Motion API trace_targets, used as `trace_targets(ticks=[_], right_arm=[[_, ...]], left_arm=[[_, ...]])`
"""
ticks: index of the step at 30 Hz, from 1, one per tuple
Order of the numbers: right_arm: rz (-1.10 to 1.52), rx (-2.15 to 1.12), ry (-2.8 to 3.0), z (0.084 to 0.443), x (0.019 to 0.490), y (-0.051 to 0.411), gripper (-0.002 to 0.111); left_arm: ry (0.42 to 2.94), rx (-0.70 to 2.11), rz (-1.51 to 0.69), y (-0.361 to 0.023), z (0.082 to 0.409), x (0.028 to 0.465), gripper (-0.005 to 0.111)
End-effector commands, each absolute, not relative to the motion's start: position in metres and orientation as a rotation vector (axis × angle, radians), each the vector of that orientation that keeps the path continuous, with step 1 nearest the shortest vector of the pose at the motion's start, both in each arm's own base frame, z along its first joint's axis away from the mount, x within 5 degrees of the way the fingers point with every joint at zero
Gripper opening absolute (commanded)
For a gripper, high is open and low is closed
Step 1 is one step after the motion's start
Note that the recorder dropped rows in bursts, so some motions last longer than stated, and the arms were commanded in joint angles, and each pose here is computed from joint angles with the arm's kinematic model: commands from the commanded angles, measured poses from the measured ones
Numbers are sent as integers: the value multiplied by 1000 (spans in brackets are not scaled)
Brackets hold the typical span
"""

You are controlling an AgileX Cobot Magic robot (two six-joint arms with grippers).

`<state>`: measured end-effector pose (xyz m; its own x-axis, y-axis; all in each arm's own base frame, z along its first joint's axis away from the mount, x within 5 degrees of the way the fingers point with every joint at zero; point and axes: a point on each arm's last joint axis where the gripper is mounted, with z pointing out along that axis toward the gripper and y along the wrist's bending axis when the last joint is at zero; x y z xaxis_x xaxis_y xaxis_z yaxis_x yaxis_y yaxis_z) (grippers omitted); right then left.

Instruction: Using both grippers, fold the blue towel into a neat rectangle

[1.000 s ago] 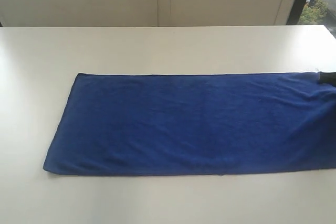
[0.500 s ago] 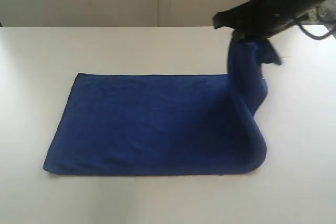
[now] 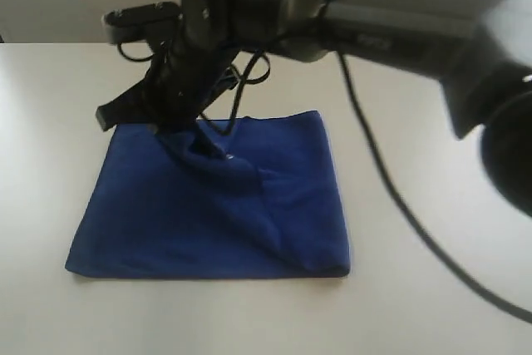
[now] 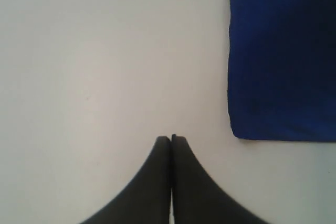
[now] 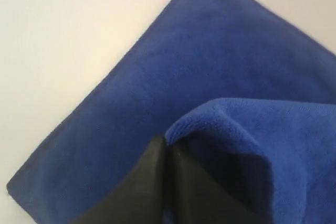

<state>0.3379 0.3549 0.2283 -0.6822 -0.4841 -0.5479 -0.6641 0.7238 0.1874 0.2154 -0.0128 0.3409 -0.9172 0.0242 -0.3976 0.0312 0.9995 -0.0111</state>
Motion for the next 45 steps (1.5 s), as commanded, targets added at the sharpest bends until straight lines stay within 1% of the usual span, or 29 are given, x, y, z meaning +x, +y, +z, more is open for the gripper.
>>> trace_targets(ticks=[1,2,4,5,6,9,11,16,19,22,24,26,27,29,32,34,36,42,44,45], right_arm=[[509,-876,2527,208,342,367,0],[500,-886,2526,212,343,367,0],[502,-894,2516,232,343,365,0],[501,-921,2504,254,339,362,0],[505,-924,2496,263,339,361,0],[535,-935,2455,273,335,369,0],[558,-935,2435,262,334,380,0],[613,-935,2470,202,332,410,0],[608,-943,2482,175,331,420,0],[634,-919,2468,163,331,426,0],[651,-910,2443,163,331,429,1],[660,-922,2411,163,330,433,6],[666,-919,2397,164,329,435,11],[674,-908,2380,165,329,436,24],[681,-905,2380,167,329,436,46],[677,-911,2396,174,328,434,54],[674,-926,2400,189,327,428,56],[613,-948,2398,244,330,398,55],[515,-968,2409,252,338,382,51],[440,-983,2424,252,344,373,45]], left_arm=[[2737,39,-30,-13,342,212,0],[2737,39,-30,-13,342,212,0],[2737,39,-30,-13,342,212,0],[2737,39,-30,-13,342,212,0],[2737,39,-30,-13,342,212,0],[2737,39,-30,-13,342,212,0],[2737,39,-30,-13,342,212,0],[2737,39,-30,-13,342,212,0],[2737,39,-30,-13,342,212,0],[2737,39,-30,-13,342,212,0],[2737,39,-30,-13,342,212,0],[2737,39,-30,-13,342,212,0],[2737,39,-30,-13,342,212,0],[2737,39,-30,-13,342,212,0],[2737,39,-30,-13,342,212,0],[2737,39,-30,-13,342,212,0],[2737,39,-30,-13,342,212,0],[2737,39,-30,-13,342,212,0],[2737,39,-30,-13,342,212,0],[2737,39,-30,-13,342,212,0]])
